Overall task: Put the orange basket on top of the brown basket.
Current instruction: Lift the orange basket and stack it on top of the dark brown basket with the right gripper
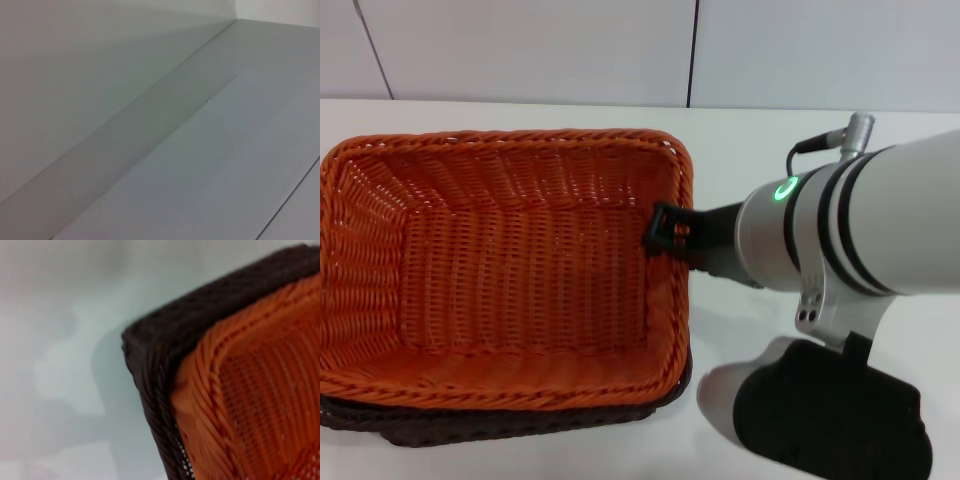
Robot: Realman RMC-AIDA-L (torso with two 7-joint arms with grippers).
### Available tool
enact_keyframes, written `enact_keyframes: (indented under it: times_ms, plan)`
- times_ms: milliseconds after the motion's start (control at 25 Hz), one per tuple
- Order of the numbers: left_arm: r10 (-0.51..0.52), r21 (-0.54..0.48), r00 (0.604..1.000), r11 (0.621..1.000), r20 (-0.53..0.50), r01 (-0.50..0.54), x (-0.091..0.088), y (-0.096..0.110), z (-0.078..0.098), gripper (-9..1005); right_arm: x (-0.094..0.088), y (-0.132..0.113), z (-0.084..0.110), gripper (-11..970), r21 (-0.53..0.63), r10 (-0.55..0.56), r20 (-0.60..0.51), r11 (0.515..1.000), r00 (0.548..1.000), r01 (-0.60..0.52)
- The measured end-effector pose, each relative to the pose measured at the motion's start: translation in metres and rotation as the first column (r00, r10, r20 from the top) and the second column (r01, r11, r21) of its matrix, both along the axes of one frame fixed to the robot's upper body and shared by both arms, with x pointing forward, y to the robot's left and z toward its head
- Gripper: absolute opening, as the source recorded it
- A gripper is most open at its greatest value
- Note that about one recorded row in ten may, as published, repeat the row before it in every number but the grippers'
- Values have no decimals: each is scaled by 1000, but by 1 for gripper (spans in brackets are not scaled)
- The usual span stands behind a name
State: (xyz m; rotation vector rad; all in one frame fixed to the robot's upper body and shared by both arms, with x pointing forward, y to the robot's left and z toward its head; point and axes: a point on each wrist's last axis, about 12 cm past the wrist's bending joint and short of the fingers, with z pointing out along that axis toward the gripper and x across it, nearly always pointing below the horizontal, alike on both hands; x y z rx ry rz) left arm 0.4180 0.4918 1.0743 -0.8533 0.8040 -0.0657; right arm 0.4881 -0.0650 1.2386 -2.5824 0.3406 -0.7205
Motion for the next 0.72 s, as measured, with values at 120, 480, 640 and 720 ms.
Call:
enact_keyframes:
  times_ms: [120,480,640,720]
  plan:
    - [0,1,1000,1000,0,0,1,0,0,827,1,-3,1,281,16,-24,6,1000,1000,24]
    - [-2,8,1000,1000,0,2,5,1,3,827,-3,-8,-1,282,83,-61,-2,995,998,61]
    - [-2,5,1000,1000,1,2,3,1,2,827,3,-5,1,282,146,-65,25,987,998,60]
    - [-1,5,1000,1000,0,1,3,1,2,827,4,-5,2,283,159,-64,32,986,997,58]
